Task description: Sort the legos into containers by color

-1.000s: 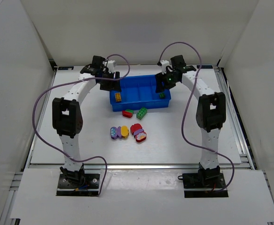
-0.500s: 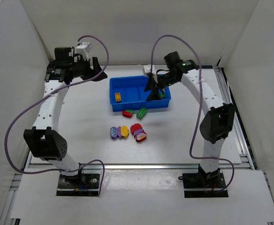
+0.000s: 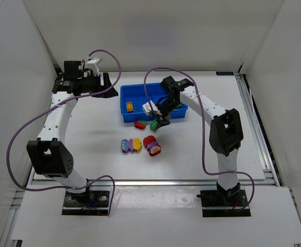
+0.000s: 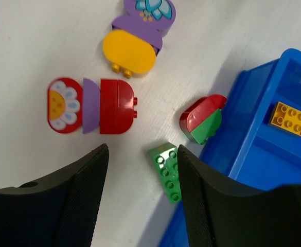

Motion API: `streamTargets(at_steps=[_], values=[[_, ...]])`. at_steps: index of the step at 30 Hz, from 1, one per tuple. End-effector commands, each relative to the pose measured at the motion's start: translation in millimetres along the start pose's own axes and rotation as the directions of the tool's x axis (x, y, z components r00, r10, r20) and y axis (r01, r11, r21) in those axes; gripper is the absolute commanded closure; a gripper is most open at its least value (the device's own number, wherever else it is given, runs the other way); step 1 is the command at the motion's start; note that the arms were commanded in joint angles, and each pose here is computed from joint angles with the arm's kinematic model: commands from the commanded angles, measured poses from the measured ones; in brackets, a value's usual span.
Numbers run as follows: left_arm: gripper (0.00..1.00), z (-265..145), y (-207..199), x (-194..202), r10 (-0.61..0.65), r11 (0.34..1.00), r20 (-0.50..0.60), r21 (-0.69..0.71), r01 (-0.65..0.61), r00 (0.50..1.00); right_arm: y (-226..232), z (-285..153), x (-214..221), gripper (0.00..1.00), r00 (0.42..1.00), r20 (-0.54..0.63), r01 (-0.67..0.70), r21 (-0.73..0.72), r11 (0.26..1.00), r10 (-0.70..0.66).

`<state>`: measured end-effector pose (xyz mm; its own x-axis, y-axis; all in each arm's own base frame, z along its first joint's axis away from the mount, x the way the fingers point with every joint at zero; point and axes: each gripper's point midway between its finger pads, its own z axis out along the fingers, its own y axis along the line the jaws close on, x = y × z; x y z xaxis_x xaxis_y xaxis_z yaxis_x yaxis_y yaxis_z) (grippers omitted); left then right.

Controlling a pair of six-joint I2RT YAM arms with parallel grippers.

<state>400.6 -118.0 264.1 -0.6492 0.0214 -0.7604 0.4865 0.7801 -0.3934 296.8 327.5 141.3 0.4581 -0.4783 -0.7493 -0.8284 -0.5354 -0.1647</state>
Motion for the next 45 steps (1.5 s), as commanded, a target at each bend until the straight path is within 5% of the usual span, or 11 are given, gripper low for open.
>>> streamTargets(at_steps=[1, 27, 45], values=[[0.23, -6, -4, -3, 0.021, 1.000, 0.016, 0.012, -0.022, 1.000, -6, 2, 12, 0.41, 0.990, -0.039, 0.137, -0.011, 0.991, -0.137], [0.23, 12, 10, 25, -0.043, 0.999, -0.057, 0.010, 0.044, 0.997, -27, 27, 84, 0.40, 0.952, -0.214, 0.212, -0.061, 0.975, -0.220], [0.23, 15, 16, 30, -0.060, 0.998, -0.069, 0.009, 0.061, 0.996, -27, 36, 104, 0.42, 0.940, -0.235, 0.232, -0.089, 0.969, -0.247]])
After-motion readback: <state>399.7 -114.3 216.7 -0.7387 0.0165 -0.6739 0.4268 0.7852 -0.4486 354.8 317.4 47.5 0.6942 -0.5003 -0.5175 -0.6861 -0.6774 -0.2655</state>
